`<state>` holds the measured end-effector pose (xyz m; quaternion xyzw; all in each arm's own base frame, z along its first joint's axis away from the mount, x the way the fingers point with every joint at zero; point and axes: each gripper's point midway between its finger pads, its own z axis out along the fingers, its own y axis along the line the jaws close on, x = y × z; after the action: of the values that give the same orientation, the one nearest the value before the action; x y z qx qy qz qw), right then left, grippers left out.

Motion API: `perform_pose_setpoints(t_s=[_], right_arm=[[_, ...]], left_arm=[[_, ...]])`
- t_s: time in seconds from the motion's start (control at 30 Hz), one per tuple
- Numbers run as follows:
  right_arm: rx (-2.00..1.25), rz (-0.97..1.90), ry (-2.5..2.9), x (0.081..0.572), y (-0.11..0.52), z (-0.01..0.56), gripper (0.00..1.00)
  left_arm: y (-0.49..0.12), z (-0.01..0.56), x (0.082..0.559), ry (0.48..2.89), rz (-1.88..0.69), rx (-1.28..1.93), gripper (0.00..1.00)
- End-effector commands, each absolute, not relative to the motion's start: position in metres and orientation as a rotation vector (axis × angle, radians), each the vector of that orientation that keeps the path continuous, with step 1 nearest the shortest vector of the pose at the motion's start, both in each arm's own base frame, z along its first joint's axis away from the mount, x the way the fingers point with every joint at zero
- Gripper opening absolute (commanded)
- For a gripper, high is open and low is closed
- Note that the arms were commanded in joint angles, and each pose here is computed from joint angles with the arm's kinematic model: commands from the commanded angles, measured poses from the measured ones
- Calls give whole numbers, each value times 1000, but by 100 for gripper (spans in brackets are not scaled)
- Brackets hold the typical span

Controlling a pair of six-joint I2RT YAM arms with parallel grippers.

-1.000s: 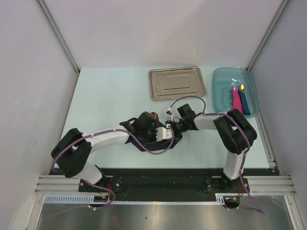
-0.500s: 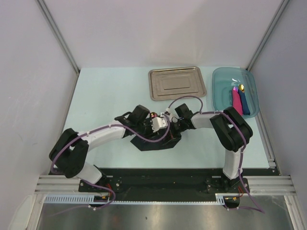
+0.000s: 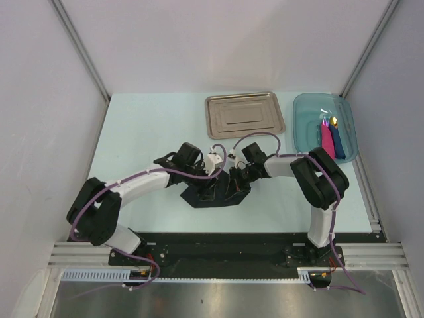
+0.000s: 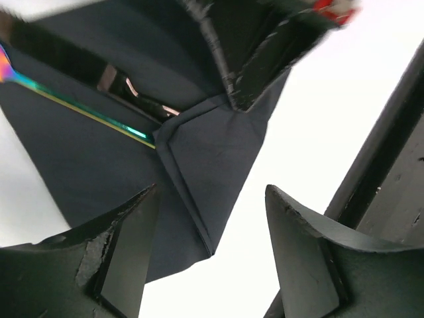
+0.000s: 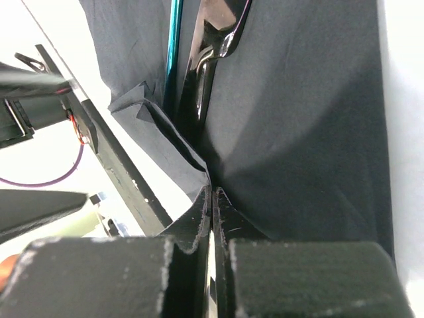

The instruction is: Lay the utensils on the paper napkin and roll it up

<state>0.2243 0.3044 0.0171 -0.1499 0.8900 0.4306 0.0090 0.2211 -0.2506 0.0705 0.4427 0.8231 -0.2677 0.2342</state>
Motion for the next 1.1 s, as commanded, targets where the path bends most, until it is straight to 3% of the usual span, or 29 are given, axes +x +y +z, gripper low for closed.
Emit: perform_pose_setpoints(t_s=[0.0,0.2,0.33,0.53,0.7,0.83,1.07], right_arm=[[-473,1393,2760,226,306,25,4],[-474,1404,2754,224,306,27,13],[-476,1416,2753,223,305,28,25],[-486,1426,2740,220,304,35,27],[-497,1412,2752,219,302,33,27],[-483,1396,2758,223,300,33,28],[-477,1381,2720,236,299,50,36]], left_arm=[[-253,61,227,2371,-805,1085,71],[-249,53,233,2403,-770,1075,74],[-249,52,233,2398,-764,1077,73],[-255,55,232,2380,-811,1084,67],[-259,60,236,2353,-825,1081,51],[-263,58,239,2358,-832,1089,26],[-266,53,248,2375,-835,1080,4]])
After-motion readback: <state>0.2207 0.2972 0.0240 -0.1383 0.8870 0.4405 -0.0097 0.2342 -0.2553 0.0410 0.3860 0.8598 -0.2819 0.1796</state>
